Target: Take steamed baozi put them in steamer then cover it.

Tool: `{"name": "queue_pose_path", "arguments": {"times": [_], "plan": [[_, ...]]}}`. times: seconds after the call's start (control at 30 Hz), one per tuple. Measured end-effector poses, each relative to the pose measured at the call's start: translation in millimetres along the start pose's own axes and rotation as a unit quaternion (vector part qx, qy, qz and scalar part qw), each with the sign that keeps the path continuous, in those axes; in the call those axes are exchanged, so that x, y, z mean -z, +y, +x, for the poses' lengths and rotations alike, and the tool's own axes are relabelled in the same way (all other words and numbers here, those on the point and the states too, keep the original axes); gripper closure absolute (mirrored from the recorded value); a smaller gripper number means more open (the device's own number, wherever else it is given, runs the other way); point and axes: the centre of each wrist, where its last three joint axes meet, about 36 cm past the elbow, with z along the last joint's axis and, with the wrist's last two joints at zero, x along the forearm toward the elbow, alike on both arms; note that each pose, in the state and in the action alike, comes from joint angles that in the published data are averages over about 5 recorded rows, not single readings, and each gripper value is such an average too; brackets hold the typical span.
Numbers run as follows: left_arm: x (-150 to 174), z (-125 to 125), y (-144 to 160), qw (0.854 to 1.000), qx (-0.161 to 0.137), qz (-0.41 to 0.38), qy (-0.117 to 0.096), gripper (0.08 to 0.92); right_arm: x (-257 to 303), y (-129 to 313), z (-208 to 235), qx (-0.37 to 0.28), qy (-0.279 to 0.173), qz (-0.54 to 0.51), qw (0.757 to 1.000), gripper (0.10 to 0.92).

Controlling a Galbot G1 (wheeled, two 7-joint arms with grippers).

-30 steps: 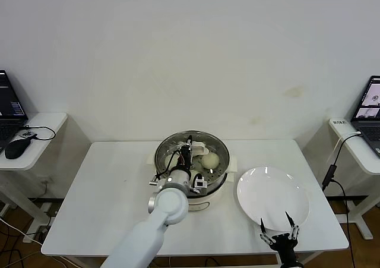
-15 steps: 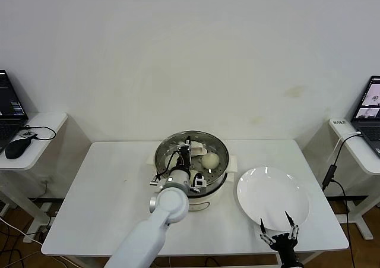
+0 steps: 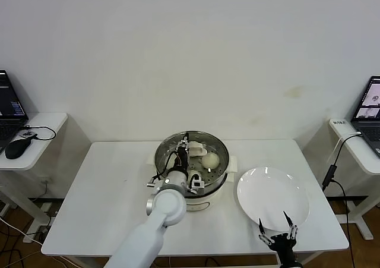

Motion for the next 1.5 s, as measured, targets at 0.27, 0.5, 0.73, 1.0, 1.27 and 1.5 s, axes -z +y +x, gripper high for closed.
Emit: {"name": "queue_pose_path", "arguments": {"times": [0.27,0.5,0.73,1.0,1.27,1.5], "plan": [[-4.9,30.2,4.9,1.000,0.015,0.014,-0.017,0.366,-1.1,0.1,2.4,0.004,0.002,0.002,1.000,0.199],[-18.2,75.5,9.4,0.998,0.022,0.044,-0.036,0.193,-0.7,-4.0,4.1,0.006,0.000,0.005,1.000,0.200],[-58.6,131.7,11.8,0.989,0.022,0.131,-0.058,0.177,3.1,-4.5,4.5,0.017,-0.007,0.002,1.000,0.200],[-121.2,181.6,-4.3,0.939,0.026,0.337,-0.062,0.177,12.5,-4.0,9.3,0.041,-0.016,-0.023,0.999,0.200],[-142.0,232.7,-26.7,0.838,0.028,0.544,-0.005,0.177,30.1,-14.7,16.3,0.059,-0.027,-0.064,0.996,0.200],[-142.0,264.9,-50.2,0.768,0.035,0.638,0.038,0.177,44.9,-13.6,20.9,0.077,-0.026,-0.104,0.991,0.199]]}}
